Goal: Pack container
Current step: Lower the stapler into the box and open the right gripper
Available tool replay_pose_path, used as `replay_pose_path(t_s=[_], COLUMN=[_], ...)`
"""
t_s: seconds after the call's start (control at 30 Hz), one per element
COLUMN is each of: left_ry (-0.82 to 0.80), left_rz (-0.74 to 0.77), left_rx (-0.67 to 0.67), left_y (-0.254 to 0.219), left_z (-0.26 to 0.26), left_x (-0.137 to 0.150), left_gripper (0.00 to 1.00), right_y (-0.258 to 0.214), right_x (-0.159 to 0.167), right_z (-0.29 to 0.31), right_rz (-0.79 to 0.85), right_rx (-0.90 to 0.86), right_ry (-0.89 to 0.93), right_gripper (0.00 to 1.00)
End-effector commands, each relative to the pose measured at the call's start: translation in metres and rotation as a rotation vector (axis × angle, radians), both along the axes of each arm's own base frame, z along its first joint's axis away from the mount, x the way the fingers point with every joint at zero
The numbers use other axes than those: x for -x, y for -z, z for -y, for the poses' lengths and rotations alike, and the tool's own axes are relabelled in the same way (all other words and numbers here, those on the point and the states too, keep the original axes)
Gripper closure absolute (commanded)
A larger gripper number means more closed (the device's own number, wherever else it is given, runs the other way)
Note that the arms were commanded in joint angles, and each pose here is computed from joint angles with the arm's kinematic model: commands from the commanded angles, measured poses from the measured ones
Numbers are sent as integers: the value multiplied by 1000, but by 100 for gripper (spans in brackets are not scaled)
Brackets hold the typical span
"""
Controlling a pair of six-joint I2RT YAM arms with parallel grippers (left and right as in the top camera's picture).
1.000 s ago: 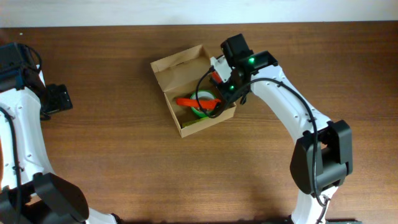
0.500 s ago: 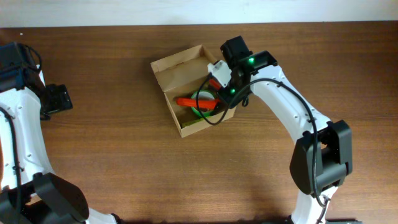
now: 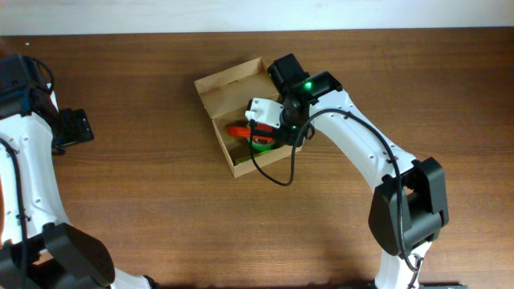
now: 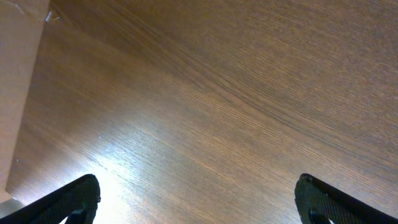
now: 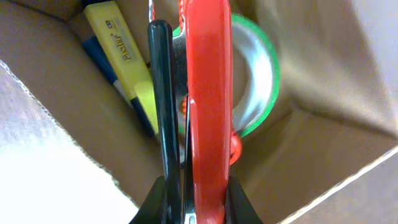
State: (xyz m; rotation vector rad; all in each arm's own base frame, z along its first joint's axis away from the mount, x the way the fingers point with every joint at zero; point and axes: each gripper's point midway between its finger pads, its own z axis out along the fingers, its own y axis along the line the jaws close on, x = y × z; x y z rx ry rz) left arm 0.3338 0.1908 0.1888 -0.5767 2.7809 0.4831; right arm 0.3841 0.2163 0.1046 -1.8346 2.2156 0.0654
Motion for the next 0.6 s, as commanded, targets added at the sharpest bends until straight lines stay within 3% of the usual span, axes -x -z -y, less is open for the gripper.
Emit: replay_pose_path(t_s=[0.0,0.23,0.57], left_ry=[11,11,11], left_rz=[6,6,6], left_rx=[-4,-4,-4], left_y=[-4,-4,-4], left_z=[0,0,0], left_x=[2,2,2], left_gripper=[0,0,0], right_y=[-12,-9,41], right_x=[-6,-15,-8], right_z=[-10,-15,-19], right_rz=[61,96,-22], right_rx=[-17,-24,1], right_ry=[-127,-166,-183], right_gripper=[96,96,96])
